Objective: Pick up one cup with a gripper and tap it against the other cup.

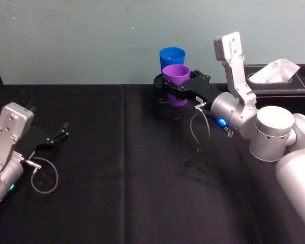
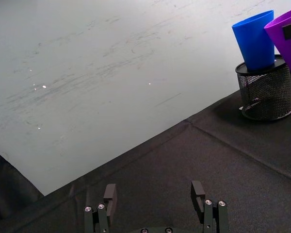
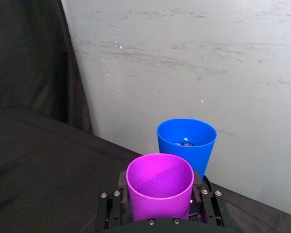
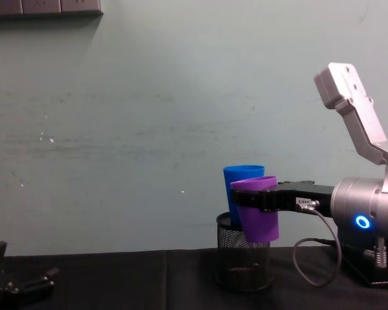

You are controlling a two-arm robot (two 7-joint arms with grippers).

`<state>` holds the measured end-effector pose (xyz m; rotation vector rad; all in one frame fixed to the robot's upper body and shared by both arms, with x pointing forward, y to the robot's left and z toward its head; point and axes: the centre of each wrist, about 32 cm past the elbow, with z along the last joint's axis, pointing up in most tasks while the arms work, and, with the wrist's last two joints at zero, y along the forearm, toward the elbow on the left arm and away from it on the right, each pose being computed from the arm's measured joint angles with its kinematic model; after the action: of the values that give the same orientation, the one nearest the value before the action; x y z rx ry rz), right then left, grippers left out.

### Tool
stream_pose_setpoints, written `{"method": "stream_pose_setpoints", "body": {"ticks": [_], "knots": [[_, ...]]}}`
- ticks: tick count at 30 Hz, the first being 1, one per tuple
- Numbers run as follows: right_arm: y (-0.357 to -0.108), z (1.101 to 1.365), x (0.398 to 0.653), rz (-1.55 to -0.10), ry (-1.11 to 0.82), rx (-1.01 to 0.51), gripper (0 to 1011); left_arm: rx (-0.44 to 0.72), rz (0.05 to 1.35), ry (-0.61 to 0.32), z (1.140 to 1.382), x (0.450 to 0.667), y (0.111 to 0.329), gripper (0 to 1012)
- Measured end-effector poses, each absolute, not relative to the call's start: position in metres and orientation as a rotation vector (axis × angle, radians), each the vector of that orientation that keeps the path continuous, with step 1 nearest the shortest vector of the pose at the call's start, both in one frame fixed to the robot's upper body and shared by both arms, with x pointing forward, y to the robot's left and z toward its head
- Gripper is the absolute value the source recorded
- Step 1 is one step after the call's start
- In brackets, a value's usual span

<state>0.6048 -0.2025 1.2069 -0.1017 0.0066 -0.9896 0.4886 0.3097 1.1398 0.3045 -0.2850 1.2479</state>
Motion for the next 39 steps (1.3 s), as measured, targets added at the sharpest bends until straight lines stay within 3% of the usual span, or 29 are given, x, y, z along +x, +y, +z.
{"method": "stream_pose_setpoints", "body": {"ticks": [39], "knots": [[-0.2025,1.2069,0.6048,-0.99,0.007,-0.102,735,0.305,1.248,-0.285,1.1398,0.4886,0.3097,1000]]}}
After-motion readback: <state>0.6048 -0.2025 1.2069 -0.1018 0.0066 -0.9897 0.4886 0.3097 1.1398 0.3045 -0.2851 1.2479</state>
